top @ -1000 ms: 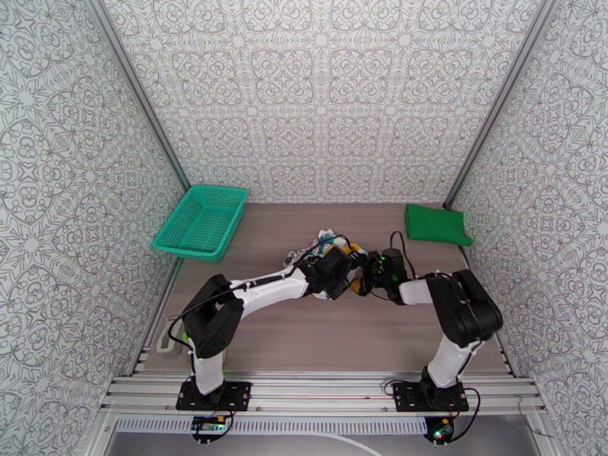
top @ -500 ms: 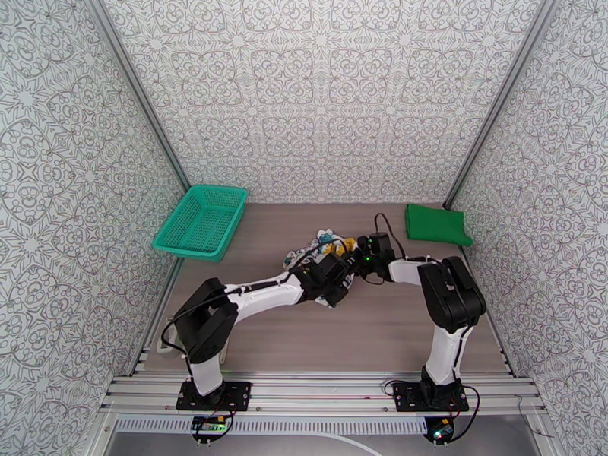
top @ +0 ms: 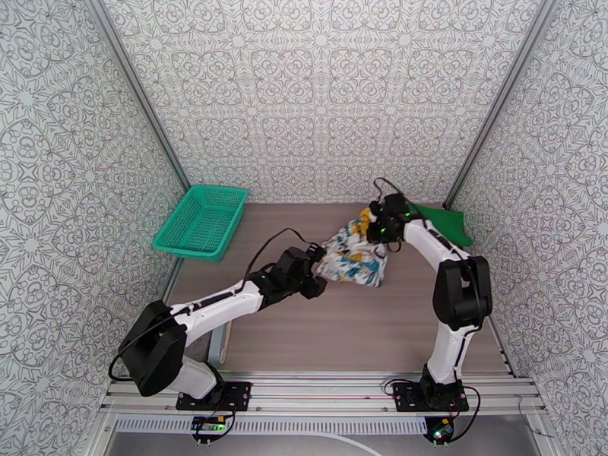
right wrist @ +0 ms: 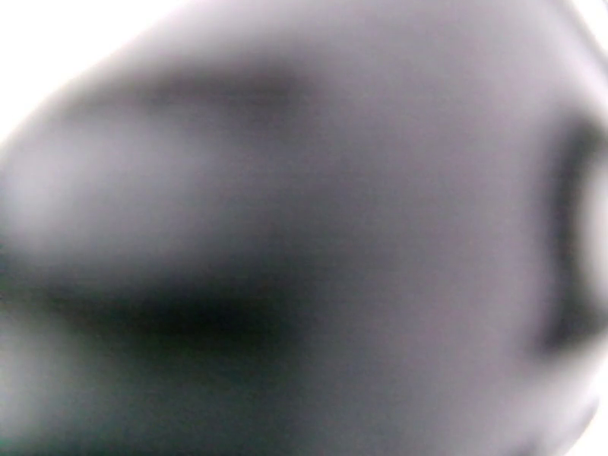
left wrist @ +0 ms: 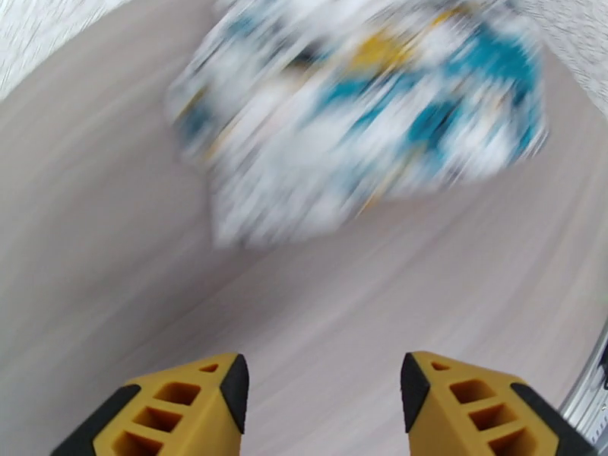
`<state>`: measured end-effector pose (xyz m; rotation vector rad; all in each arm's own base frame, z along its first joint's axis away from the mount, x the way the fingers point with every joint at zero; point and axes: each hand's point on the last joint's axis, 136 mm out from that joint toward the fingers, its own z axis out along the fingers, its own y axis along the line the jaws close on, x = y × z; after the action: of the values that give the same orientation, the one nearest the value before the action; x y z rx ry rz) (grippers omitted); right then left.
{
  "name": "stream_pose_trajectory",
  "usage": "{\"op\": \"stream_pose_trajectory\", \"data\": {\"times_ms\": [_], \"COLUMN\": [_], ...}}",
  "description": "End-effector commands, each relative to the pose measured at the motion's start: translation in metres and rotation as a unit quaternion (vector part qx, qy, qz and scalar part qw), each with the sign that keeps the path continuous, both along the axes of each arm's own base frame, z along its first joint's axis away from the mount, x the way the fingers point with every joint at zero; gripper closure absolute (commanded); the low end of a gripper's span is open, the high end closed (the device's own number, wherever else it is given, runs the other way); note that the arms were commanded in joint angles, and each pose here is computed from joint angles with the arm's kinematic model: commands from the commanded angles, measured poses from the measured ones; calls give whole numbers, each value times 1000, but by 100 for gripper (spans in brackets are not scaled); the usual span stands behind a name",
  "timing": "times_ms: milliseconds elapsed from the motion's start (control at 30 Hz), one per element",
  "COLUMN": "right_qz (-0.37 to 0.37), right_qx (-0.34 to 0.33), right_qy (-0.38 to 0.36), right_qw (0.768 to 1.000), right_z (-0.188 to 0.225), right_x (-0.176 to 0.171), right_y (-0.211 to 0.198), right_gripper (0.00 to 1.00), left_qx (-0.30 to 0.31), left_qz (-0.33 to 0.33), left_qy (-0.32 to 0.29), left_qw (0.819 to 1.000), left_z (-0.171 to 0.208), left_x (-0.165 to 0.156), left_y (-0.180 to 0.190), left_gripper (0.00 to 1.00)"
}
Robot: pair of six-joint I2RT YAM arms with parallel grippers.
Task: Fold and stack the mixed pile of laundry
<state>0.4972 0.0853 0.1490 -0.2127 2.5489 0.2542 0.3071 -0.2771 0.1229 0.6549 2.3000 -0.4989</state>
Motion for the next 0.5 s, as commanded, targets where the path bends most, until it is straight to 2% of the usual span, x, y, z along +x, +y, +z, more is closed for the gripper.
{"op": "stream_pose_trajectory", "data": {"times_ms": [0,167,267,467], "right_qz": [35,81,66,38], "right_qx": [-124,-174,-223,-227], "right_qy": [17,15,7,-29], "right_qw": [991,981,973,973], "right_z": [-2,7,12,29], "right_x": [11,31,47,77], "right_y": [-57,-96,-130,-170], "right_gripper": [100,100,100,100], "left_qx": [-36,-44,-47,-49], "left_qz": [16,38,52,87], "left_qy": [4,25,41,73], "left_qw": [999,998,997,992], "left_z": [7,-4,-8,-17], "left_x": [-1,-3,-3,2], "left_y": [7,22,29,49], "left_gripper": [42,43,43,45]}}
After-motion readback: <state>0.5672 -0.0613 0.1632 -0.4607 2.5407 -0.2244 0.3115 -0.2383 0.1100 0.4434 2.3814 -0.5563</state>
